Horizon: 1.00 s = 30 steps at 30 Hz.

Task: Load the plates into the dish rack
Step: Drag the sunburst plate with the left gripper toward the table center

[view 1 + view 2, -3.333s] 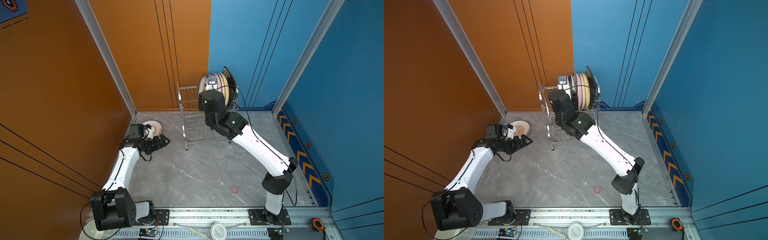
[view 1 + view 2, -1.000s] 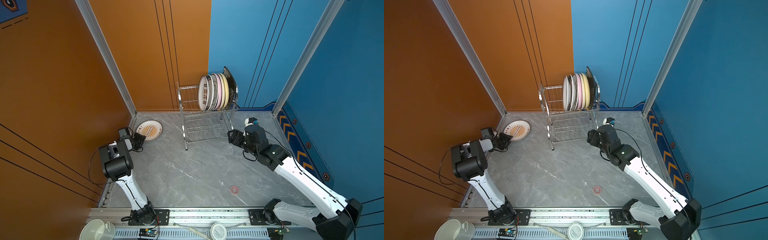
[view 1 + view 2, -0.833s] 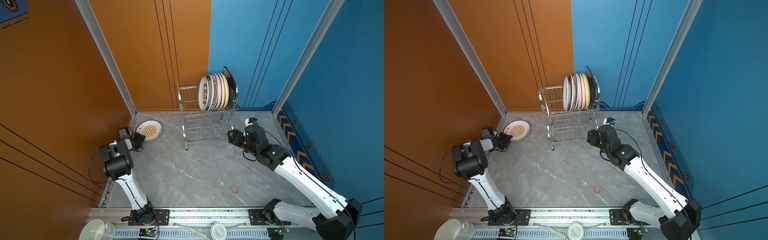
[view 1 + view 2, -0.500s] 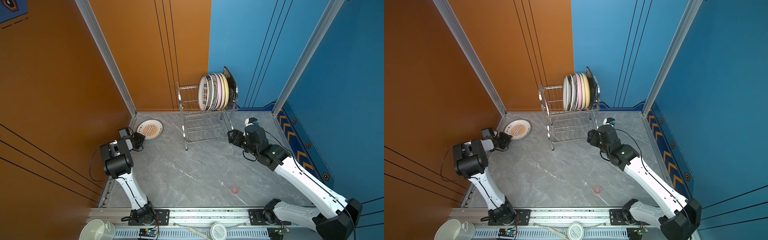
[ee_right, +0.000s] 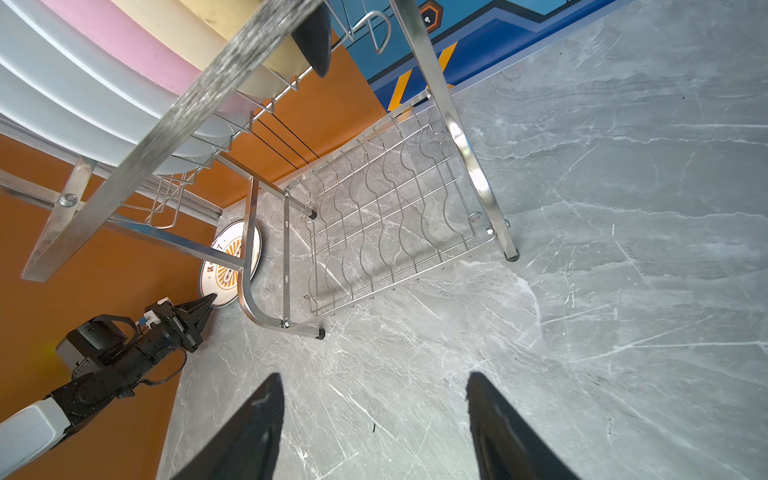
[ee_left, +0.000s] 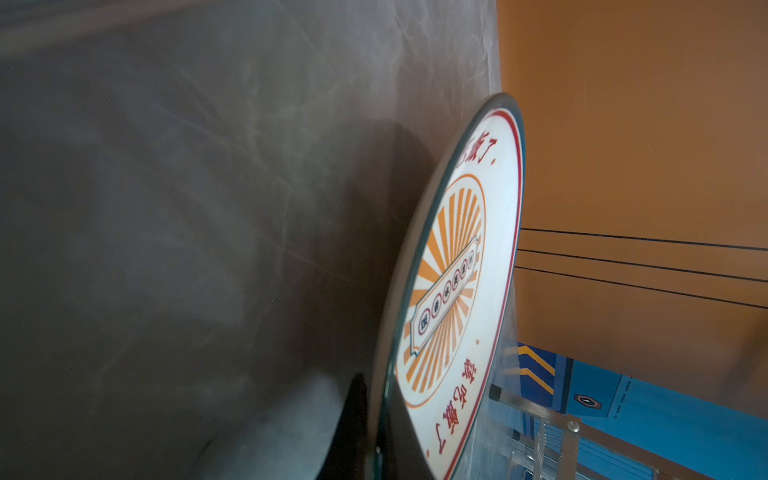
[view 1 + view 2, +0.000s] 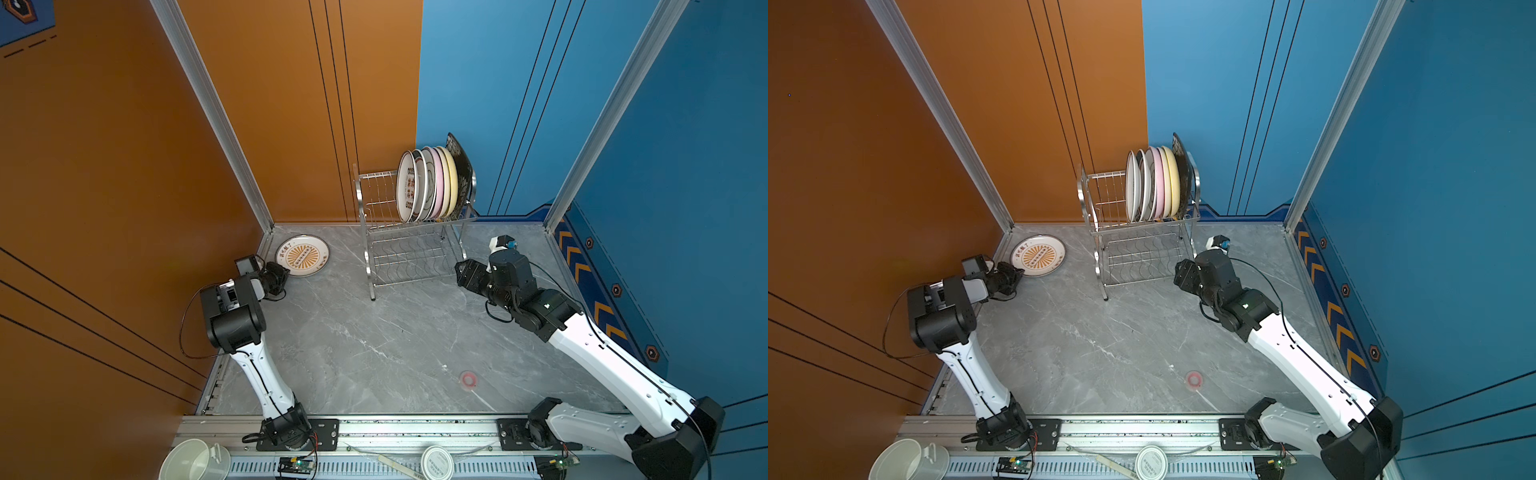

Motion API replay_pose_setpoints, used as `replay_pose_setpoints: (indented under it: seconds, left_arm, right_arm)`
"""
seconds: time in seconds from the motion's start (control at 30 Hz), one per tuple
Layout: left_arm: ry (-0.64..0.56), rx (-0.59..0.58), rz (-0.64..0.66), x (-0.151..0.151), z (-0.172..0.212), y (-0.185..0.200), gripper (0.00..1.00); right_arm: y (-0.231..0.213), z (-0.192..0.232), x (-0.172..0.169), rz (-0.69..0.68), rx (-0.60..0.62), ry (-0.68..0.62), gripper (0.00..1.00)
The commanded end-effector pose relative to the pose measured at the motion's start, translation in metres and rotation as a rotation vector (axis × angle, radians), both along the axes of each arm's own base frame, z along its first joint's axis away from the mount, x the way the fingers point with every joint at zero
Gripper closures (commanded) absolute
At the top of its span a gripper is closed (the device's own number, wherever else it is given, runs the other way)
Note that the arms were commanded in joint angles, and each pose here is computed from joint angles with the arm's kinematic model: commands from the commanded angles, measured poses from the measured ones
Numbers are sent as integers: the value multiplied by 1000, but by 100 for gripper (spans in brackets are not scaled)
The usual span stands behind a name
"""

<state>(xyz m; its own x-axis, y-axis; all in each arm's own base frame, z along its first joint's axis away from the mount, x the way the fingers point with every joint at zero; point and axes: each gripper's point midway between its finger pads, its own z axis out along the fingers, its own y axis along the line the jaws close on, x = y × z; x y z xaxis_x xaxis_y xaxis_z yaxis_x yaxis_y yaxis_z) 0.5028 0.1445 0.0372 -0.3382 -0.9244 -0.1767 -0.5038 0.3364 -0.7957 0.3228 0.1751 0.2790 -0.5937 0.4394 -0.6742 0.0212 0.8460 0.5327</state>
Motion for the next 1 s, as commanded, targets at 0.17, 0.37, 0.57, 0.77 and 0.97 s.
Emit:
replay_pose_setpoints:
  seconds: [0.17, 0.37, 0.57, 0.77, 0.97]
  left_arm:
    - [0, -24, -36, -2, 5, -7, 100]
    - [-67, -17, -46, -8, 49, -9, 100]
    - [-95, 7, -44, -32, 85, -16, 100]
    - [-78, 20, -36, -73, 107, -32, 100]
    - [-85, 41, -47, -111, 132, -52, 100]
  right_arm:
    - [1, -2, -1, -9, 3, 21, 30]
    - [6, -7, -1, 15, 8, 36, 29]
    - [13, -14, -1, 52, 29, 51, 29]
    - [22, -20, 0, 109, 47, 72, 28]
    - [32, -27, 3, 177, 74, 95, 26]
